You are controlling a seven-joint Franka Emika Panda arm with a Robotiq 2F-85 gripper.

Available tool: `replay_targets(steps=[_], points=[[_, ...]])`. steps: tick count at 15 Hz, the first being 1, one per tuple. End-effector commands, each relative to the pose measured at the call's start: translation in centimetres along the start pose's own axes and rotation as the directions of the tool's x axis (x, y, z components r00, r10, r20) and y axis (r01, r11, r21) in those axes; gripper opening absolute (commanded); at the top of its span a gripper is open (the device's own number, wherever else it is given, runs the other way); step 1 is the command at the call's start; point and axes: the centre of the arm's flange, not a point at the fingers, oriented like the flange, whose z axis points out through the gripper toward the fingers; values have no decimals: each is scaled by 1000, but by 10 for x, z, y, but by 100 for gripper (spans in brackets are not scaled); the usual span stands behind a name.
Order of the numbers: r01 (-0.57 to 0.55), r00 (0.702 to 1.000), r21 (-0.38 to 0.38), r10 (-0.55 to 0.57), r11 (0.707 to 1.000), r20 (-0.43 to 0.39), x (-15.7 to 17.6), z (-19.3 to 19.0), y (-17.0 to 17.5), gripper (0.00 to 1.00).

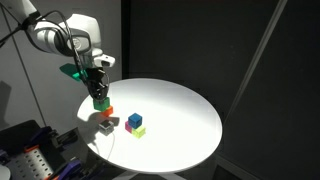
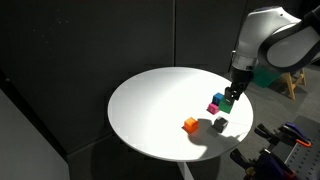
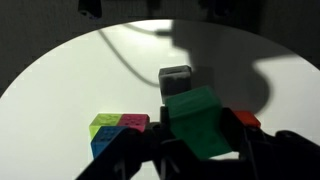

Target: Pick up the green block and put it on the gray block

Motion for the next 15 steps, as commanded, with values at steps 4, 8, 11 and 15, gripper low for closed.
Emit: replay_targets(steps=[4,8,11,15], points=[[-56,998,-5,56,998,-42,-10,10,7,29],[-102,994,-6,102,995,-28,-10,14,11,29],[-131,991,-9,131,991,-11,-10,18,13,29],[-168,986,-16,168,986,4,-10,22,17,29]])
